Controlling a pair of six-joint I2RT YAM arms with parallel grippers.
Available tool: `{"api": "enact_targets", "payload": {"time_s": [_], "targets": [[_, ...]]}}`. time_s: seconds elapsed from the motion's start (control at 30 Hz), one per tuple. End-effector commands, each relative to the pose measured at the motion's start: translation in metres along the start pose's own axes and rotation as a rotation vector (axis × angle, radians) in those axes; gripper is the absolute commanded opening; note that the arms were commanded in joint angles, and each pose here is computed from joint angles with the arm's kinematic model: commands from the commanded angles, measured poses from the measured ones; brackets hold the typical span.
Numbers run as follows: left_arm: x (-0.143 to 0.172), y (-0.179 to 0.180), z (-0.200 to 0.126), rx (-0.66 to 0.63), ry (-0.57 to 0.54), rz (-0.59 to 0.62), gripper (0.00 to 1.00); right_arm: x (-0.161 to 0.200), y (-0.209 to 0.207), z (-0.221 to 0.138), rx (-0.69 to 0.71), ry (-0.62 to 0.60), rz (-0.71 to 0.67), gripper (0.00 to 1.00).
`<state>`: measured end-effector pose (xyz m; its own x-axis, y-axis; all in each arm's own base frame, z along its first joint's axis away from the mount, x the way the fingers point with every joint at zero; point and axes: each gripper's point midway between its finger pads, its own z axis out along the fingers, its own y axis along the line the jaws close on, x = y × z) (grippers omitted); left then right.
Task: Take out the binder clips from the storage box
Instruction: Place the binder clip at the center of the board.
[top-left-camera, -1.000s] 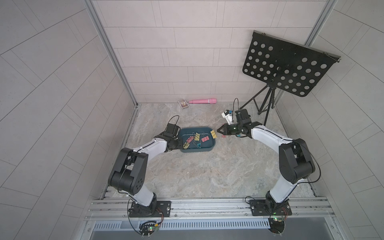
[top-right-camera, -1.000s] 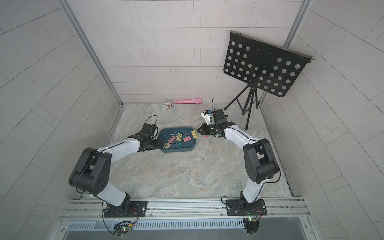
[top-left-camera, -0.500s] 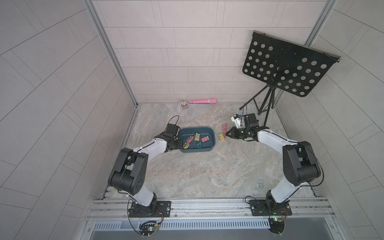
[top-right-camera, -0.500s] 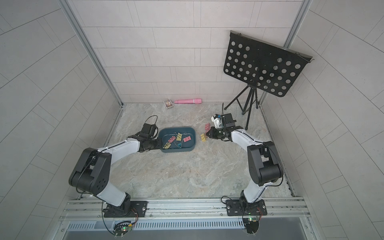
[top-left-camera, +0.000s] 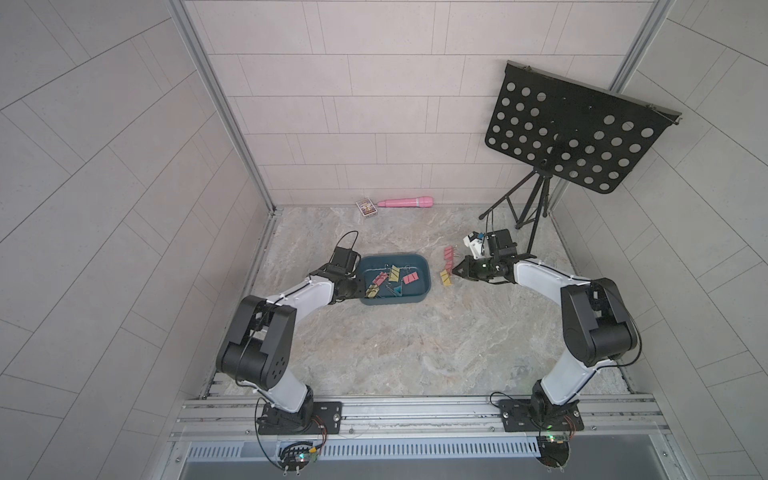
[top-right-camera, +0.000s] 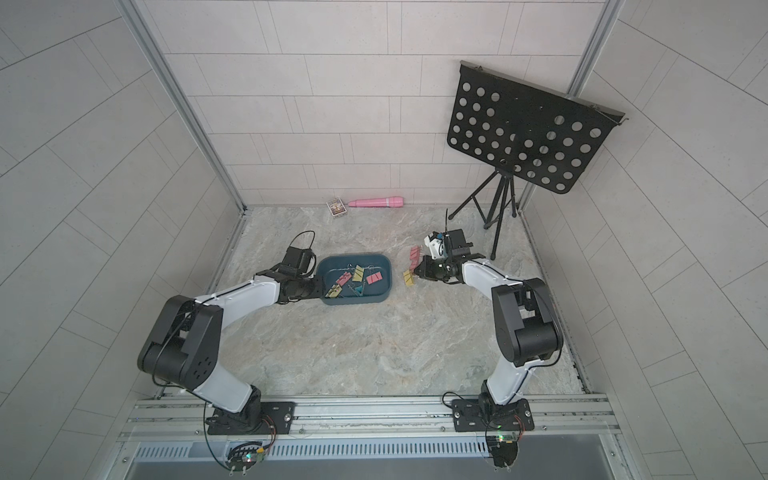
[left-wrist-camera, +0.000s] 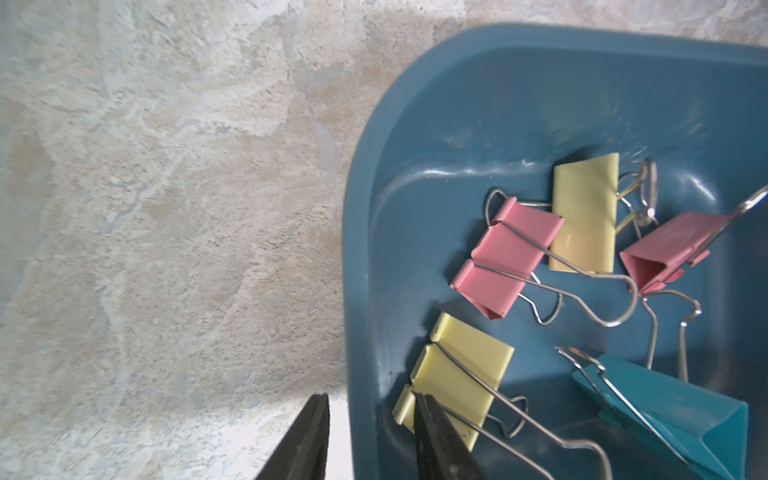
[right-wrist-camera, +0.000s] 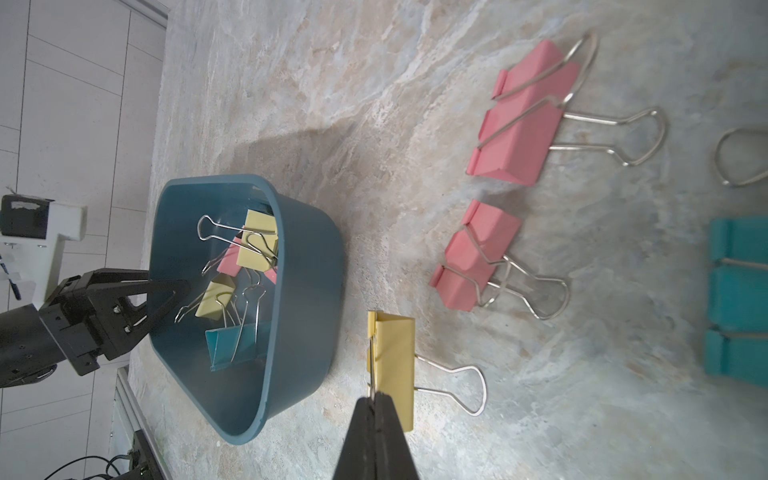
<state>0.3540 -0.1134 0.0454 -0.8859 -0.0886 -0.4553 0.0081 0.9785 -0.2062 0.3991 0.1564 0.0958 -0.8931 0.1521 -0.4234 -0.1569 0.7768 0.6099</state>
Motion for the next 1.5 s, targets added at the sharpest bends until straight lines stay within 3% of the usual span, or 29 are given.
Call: {"api": "enact_targets", "payload": {"time_s": [0.0, 1.2, 1.47], "targets": [[0.008, 0.007, 0.0, -0.023, 0.023, -0.01, 0.42, 0.002, -0.009, 0.003, 0.015, -0.002, 0.02, 0.0], [0.009, 0.007, 0.001, -0.021, 0.028, -0.009, 0.42, 0.011, -0.033, 0.013, 0.023, 0.021, 0.078, 0.0], [0.008, 0.007, 0.001, -0.023, 0.027, -0.01, 0.42, 0.014, -0.034, 0.016, 0.018, 0.031, 0.082, 0.05]]}}
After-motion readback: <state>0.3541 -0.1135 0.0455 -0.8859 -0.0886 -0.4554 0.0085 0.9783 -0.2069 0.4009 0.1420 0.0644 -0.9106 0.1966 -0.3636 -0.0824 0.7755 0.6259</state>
